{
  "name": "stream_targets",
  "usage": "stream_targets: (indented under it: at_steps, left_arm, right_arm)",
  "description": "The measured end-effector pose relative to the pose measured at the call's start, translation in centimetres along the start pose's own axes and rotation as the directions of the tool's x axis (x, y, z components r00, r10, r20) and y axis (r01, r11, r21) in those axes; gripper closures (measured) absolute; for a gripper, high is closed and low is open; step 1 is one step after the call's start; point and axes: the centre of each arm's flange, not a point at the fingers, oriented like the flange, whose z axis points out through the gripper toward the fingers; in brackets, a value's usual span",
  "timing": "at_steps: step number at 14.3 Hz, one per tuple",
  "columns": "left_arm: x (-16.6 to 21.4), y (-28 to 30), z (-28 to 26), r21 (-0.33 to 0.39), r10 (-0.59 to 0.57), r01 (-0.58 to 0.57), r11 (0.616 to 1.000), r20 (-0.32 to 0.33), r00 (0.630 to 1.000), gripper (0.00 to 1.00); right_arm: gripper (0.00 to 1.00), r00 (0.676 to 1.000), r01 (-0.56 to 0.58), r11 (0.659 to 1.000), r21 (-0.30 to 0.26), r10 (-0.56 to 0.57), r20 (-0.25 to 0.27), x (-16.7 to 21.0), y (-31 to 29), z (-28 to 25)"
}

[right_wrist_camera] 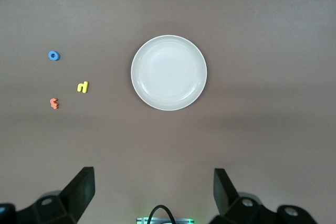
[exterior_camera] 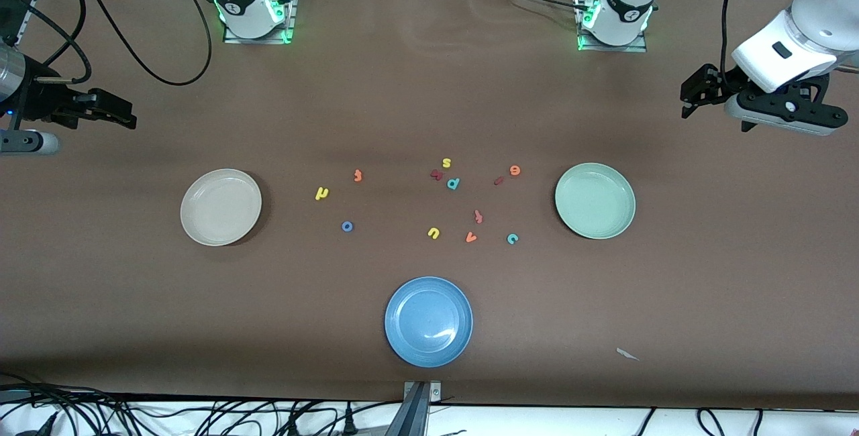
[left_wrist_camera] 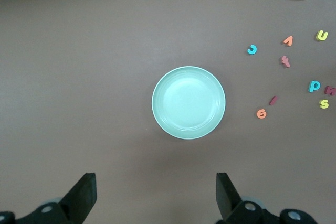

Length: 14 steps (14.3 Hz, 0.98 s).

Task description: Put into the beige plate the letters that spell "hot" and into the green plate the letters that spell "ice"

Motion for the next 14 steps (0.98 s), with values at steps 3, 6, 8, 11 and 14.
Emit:
stream_targets:
  at_steps: [3, 6, 8, 11, 14]
  left_arm:
    - [0.0, 0.0, 0.0, 0.0, 0.0, 0.0, 1.0, 0.0, 1.0, 0.0]
    - [0.01, 0.06, 0.0, 0.0, 0.001, -0.001, 1.0, 0.0, 1.0, 0.0]
    - [0.03, 0.26, 0.0, 0.0, 0.005, -0.005, 1.0, 0.0, 1.0, 0.0]
    - [0.05, 0.37, -0.01, 0.0, 0.007, -0.007, 1.0, 0.0, 1.0, 0.0]
    - [0.05, 0.39, -0.01, 0.0, 0.007, -0.007, 1.0, 0.0, 1.0, 0.0]
  right_arm:
    - [0.0, 1.0, 0.0, 1.0, 0.0, 0.0, 0.0, 0.01, -0.01, 0.01]
    - [0.0, 1.0, 0.0, 1.0, 0.0, 0.0, 0.001, 0.04, -0.01, 0.05]
    - [0.0, 1.0, 0.0, 1.0, 0.0, 0.0, 0.001, 0.06, -0.01, 0.08]
    - [0.0, 1.0, 0.0, 1.0, 0.0, 0.0, 0.001, 0.08, -0.01, 0.11]
    - [0.0, 1.0, 0.001, 1.0, 0.0, -0.001, 0.002, 0.13, -0.06, 0.18]
